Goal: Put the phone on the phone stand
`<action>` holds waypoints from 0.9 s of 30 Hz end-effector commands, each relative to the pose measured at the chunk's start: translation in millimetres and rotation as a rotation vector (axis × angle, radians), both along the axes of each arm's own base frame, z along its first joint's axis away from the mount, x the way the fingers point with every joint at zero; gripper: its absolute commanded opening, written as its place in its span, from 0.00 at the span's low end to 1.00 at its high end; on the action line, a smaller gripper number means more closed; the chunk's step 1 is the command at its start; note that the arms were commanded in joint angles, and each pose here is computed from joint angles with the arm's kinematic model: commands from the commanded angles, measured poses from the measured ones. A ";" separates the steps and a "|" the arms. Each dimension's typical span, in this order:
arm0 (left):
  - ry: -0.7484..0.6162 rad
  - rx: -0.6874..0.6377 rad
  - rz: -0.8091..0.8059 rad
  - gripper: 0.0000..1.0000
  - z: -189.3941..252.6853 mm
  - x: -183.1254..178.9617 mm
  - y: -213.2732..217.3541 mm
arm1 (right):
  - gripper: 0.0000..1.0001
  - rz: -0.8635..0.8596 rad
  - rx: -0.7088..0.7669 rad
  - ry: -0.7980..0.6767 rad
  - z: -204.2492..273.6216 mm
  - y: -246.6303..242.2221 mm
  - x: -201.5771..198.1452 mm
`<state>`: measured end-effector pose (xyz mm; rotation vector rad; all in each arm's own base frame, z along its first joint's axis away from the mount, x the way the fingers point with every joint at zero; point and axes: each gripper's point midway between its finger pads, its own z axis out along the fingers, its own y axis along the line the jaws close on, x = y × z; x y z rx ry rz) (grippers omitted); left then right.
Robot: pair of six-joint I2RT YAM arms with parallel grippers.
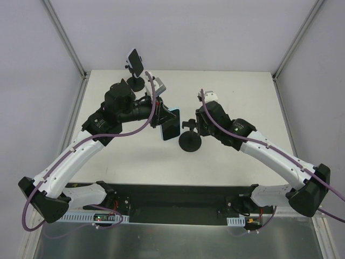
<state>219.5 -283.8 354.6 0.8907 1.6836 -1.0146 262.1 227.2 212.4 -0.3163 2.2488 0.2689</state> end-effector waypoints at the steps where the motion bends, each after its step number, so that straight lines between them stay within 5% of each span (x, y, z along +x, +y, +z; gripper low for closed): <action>1: -0.158 -0.140 -0.046 0.00 41.5 -1.2 -8.4 | 0.23 -0.029 -0.019 -0.037 9.1 -3.8 7.0; 11: -0.164 -0.149 -0.075 0.00 32.3 5.5 -18.6 | 0.27 -0.012 -0.050 -0.031 3.4 -6.3 7.2; 13: -0.166 -0.155 -0.081 0.00 33.2 6.2 -20.3 | 0.20 -0.001 -0.049 -0.033 3.8 -4.7 6.9; 15: -0.173 -0.160 -0.114 0.00 33.1 4.1 -23.6 | 0.02 0.007 -0.050 -0.032 4.1 -4.3 6.9; 17: -0.176 -0.157 -0.158 0.00 27.9 0.4 -27.9 | 0.01 0.014 -0.052 -0.027 2.6 -4.2 6.3; 27: -0.483 -0.276 -0.539 0.00 18.1 -43.4 -44.5 | 0.00 0.126 -0.010 -0.052 9.9 -1.9 5.9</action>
